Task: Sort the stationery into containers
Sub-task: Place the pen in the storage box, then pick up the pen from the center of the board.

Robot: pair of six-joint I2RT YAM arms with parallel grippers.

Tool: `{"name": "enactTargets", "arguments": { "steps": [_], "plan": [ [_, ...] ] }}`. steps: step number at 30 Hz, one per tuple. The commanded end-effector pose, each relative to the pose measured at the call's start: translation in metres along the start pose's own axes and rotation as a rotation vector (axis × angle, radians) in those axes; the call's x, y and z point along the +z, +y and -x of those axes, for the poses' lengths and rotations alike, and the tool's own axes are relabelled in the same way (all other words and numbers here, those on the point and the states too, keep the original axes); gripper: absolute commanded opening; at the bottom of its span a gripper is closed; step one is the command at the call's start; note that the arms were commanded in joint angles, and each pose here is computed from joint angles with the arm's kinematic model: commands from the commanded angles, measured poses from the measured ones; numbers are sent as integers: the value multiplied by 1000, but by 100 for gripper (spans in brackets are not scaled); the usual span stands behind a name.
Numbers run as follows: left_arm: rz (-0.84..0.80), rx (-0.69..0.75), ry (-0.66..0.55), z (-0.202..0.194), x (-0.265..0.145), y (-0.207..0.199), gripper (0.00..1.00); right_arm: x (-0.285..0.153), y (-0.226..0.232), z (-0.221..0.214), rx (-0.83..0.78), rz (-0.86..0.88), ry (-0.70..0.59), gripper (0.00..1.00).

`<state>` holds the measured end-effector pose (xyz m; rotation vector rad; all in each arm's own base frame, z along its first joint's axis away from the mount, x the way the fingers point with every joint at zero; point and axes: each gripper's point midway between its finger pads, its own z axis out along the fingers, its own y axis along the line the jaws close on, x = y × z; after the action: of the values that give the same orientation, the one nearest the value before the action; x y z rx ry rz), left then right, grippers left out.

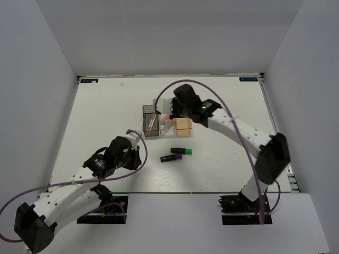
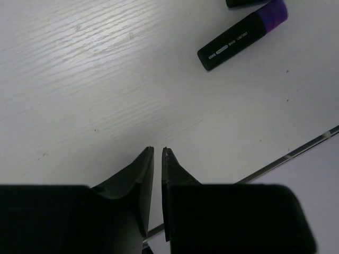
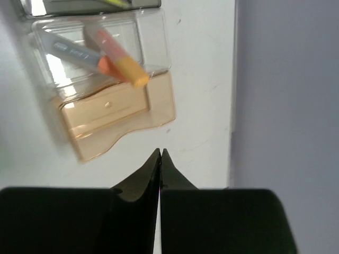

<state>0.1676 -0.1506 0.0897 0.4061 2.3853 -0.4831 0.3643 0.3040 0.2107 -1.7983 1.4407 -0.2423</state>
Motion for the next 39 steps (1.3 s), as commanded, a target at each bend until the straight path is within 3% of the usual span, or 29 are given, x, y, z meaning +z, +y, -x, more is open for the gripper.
{"name": "enactTargets", "arguments": {
  "steps": [1,2,3,4,6,7,8,11,14,28,39],
  "plan": [
    [-114,41,-18,27,7,-29,23,-41,40,-19,395,80,-32,0],
    [-137,85,-18,31,7,-39,23,-49,64,-17,428,185,-50,0],
    [-132,102,16,30,13,-41,31,-56,74,-17,456,242,-84,0],
    [-142,125,23,33,13,-47,40,-60,109,-23,486,368,-81,25],
    [-149,172,61,32,13,-53,57,-78,129,-21,495,476,-192,42],
    [-147,185,80,29,15,-54,62,-76,168,-39,518,566,-158,54],
    [-139,190,100,25,15,-52,65,-83,171,-38,435,561,-220,56],
    [-144,205,98,20,15,-51,67,-72,217,-57,379,602,-266,58],
    [-137,213,116,8,15,-46,67,-57,225,-59,341,607,-306,58],
    [-110,253,58,1,-4,-31,68,8,200,-63,380,511,-266,61],
    [-135,267,32,3,-11,-37,68,26,194,-67,383,497,-226,61]
  ]
}}
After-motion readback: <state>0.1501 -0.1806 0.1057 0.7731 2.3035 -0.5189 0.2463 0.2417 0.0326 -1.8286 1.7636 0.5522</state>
